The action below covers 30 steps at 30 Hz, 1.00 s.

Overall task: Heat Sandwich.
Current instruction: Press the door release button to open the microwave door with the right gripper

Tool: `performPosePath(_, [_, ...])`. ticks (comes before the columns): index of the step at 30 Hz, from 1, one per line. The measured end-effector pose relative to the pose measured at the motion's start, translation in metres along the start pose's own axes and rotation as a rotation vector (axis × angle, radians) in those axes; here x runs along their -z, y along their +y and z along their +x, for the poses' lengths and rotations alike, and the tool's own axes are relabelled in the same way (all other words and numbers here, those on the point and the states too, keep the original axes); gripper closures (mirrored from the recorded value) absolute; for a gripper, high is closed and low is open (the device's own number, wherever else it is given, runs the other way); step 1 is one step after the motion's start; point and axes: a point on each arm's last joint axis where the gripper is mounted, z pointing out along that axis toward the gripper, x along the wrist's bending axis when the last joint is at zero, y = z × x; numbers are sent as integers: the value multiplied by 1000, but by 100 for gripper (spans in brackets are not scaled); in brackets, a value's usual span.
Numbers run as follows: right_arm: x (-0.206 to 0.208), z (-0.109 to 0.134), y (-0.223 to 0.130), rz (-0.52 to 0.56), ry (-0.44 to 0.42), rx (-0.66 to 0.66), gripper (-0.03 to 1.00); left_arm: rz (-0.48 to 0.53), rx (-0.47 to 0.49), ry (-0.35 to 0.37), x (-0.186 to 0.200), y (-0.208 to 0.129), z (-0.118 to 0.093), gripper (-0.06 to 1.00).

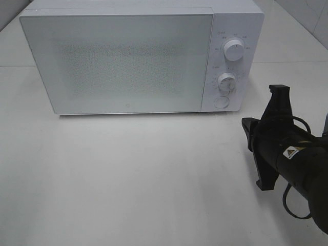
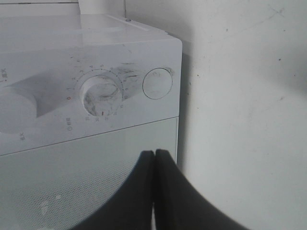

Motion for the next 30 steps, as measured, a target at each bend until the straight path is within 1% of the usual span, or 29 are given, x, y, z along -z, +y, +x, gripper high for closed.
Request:
performPosePath(6, [-7, 2, -3, 5, -15, -5, 95, 0, 0, 0, 0, 0, 0, -3])
performPosePath(8, [-18, 2, -5, 20, -39, 6, 95, 0, 0, 0, 0, 0, 0, -3])
performPosePath(14, [-42, 8, -9, 35, -33, -3, 95, 0, 0, 0, 0, 0, 0, -3])
performPosePath(16, [-46, 8, -9, 34, -38, -13, 95, 0, 0, 0, 0, 0, 0, -3])
performPosePath(17, [-53, 8, -10, 36, -55, -16, 95, 0, 0, 0, 0, 0, 0, -3])
performPosePath(21, [-70, 12, -10, 36, -48, -13, 95, 0, 0, 0, 0, 0, 0, -3])
performPosePath(24, [-85, 14, -10, 38, -66, -17, 95, 0, 0, 0, 0, 0, 0, -3])
performPosePath(30, [-103, 16, -6, 34, -80, -14, 95, 0, 0, 0, 0, 0, 0, -3])
